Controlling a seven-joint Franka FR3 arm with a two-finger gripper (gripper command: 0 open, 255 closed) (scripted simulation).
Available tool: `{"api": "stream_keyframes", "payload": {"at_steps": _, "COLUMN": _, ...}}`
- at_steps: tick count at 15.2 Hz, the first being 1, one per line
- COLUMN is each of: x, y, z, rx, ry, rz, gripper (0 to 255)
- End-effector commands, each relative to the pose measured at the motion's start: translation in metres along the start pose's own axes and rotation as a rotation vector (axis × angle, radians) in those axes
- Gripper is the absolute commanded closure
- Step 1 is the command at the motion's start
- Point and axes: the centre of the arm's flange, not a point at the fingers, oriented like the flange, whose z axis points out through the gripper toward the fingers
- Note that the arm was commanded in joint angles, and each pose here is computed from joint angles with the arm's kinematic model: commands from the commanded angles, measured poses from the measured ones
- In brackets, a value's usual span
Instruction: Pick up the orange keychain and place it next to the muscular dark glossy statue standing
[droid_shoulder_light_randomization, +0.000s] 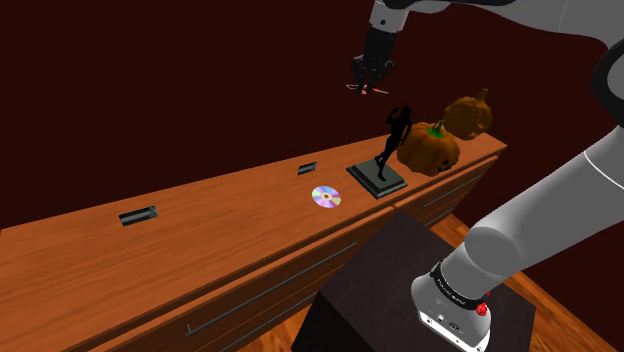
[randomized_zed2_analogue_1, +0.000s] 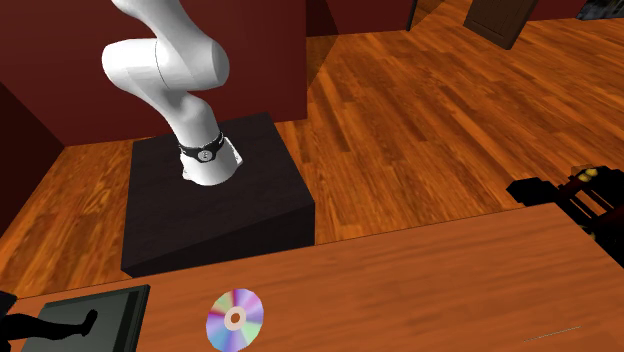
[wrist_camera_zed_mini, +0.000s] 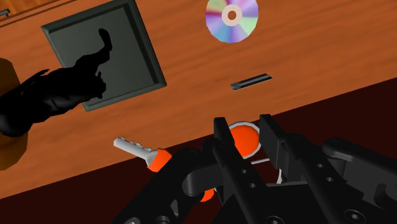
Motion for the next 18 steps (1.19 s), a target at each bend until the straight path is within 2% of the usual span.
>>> {"api": "stream_keyframes", "payload": {"at_steps": 1, "x": 0.000, "y": 0.001, "z": 0.010, "rx": 0.000, "ry": 0.001, "rz": 0.000, "gripper": 255}}
{"api": "stream_keyframes", "payload": {"at_steps": 18, "x": 0.001, "y": 0.000, "z": 0.100, "rx": 0.000, "ry": 0.001, "rz": 0.000, "gripper": 255}}
